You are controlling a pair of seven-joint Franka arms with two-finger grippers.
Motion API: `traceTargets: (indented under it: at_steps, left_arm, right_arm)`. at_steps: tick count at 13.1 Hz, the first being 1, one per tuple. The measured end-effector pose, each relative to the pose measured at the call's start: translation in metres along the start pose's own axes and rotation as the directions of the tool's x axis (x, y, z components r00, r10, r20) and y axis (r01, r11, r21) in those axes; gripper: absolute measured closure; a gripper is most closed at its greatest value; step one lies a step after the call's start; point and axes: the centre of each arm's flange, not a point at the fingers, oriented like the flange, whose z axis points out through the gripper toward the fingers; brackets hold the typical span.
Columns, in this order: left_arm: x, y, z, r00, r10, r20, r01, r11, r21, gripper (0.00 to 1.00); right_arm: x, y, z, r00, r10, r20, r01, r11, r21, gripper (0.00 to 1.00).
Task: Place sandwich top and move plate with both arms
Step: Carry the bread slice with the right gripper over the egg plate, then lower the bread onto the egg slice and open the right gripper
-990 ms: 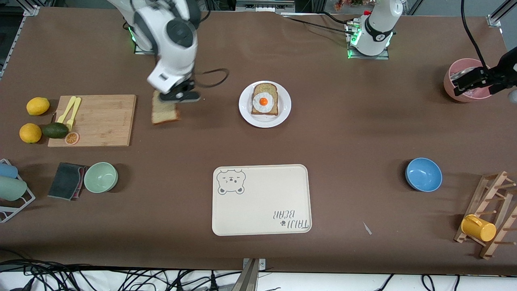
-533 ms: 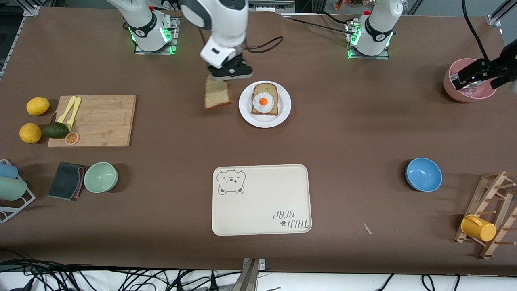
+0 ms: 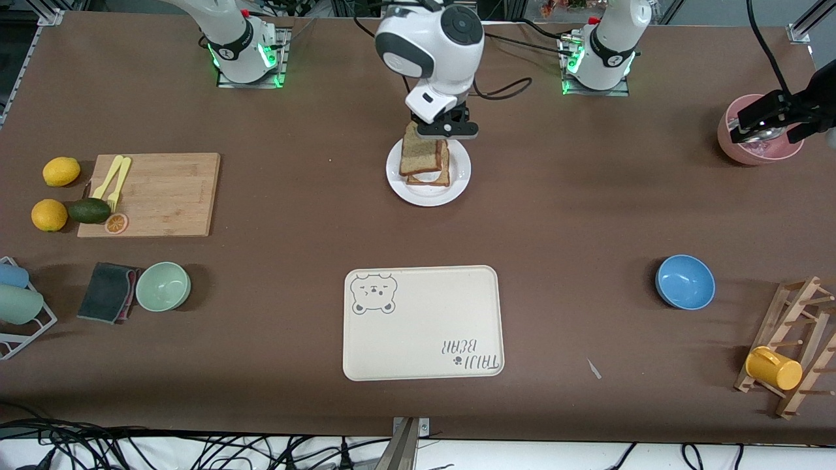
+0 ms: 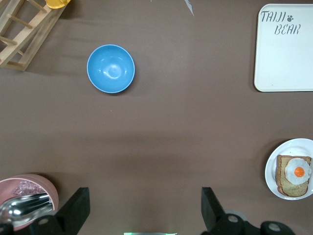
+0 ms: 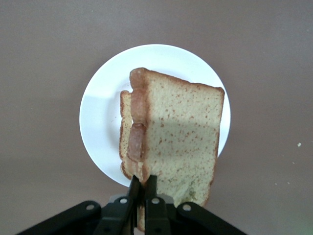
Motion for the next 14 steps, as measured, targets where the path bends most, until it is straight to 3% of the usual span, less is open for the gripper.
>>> traceTargets:
  at_steps: [8,14]
  left_arm:
    - [0.030,0.007,0.038,0.999,0.014,0.042,-0.014,1.000,-0.001,0.00]
    - [0.031,0.022,0.041,0.998,0.043,0.046,-0.044,0.999,0.014,0.00]
  right_arm:
    - [-0.031,-0.028,0.050,0.997,-0.080,-0.014,0.078,0.992,-0.099,0.93]
    - [-0.025,-0.029,0.056,0.997,-0.071,-0.015,0.069,0.993,-0.098,0.93]
